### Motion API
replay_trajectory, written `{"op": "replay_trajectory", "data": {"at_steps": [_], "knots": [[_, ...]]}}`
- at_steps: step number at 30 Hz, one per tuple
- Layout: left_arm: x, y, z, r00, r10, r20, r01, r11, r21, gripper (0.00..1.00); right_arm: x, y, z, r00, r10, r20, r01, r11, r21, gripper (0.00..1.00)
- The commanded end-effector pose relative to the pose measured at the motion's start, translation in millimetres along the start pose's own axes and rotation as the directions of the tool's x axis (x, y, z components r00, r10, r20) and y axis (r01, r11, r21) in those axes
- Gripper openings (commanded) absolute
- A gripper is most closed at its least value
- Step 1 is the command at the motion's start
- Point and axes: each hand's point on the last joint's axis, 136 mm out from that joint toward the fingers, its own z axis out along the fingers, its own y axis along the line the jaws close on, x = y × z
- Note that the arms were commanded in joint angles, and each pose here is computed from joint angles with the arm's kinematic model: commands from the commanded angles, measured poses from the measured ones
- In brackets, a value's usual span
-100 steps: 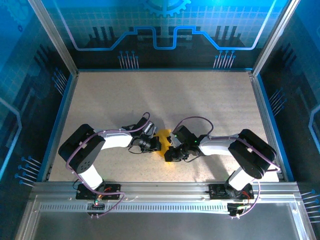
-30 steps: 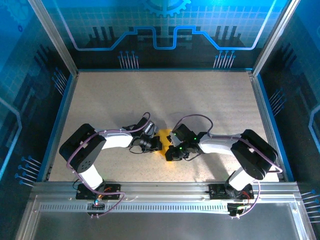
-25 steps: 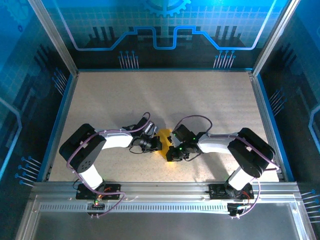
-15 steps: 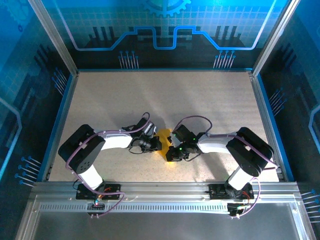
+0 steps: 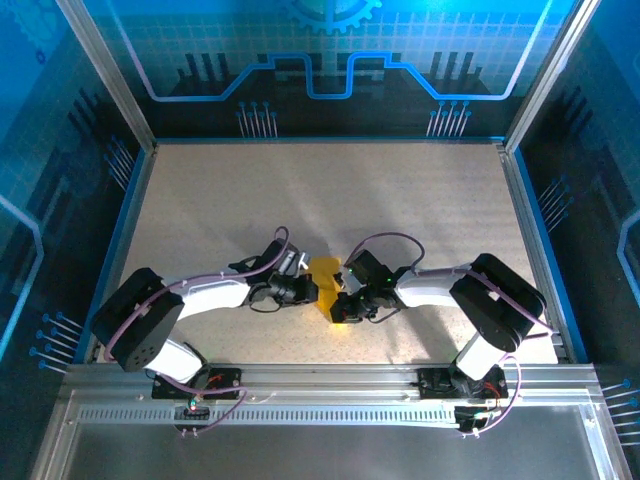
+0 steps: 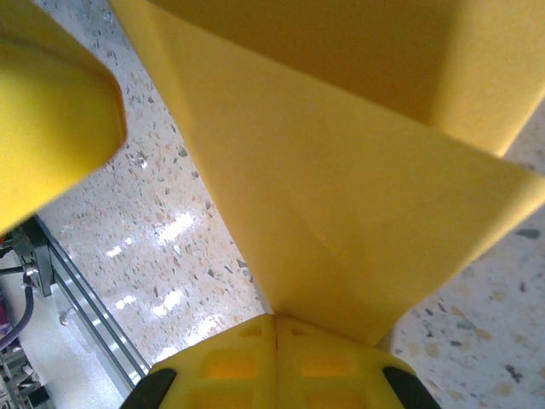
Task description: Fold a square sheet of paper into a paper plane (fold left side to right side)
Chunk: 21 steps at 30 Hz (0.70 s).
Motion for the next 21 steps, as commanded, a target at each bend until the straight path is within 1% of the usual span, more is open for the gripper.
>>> {"op": "replay_trajectory", "data": {"at_steps": [1, 7, 13, 21], "knots": [[5.7, -12.3, 3.7, 1.000, 0.006, -0.002, -0.006, 0.999, 0.039, 0.08, 34.6, -61.9, 9.6, 0.991, 0.118, -0.071, -0.100, 0.971, 0.218, 0.00], [7.4, -14.9, 13.1, 1.000, 0.003, -0.008, -0.003, 0.999, 0.041, 0.08, 35.7, -62.6, 9.8, 0.990, 0.117, -0.077, -0.098, 0.970, 0.223, 0.00], [12.2, -14.0, 22.3, 0.999, 0.002, -0.034, -0.001, 0.999, 0.035, 0.08, 36.0, -64.4, 10.1, 0.990, 0.122, -0.076, -0.101, 0.968, 0.230, 0.00], [17.8, 6.0, 28.2, 0.998, -0.046, -0.038, 0.045, 0.998, -0.032, 0.08, 39.7, -66.7, 10.5, 0.988, 0.123, -0.089, -0.097, 0.964, 0.247, 0.00]]}}
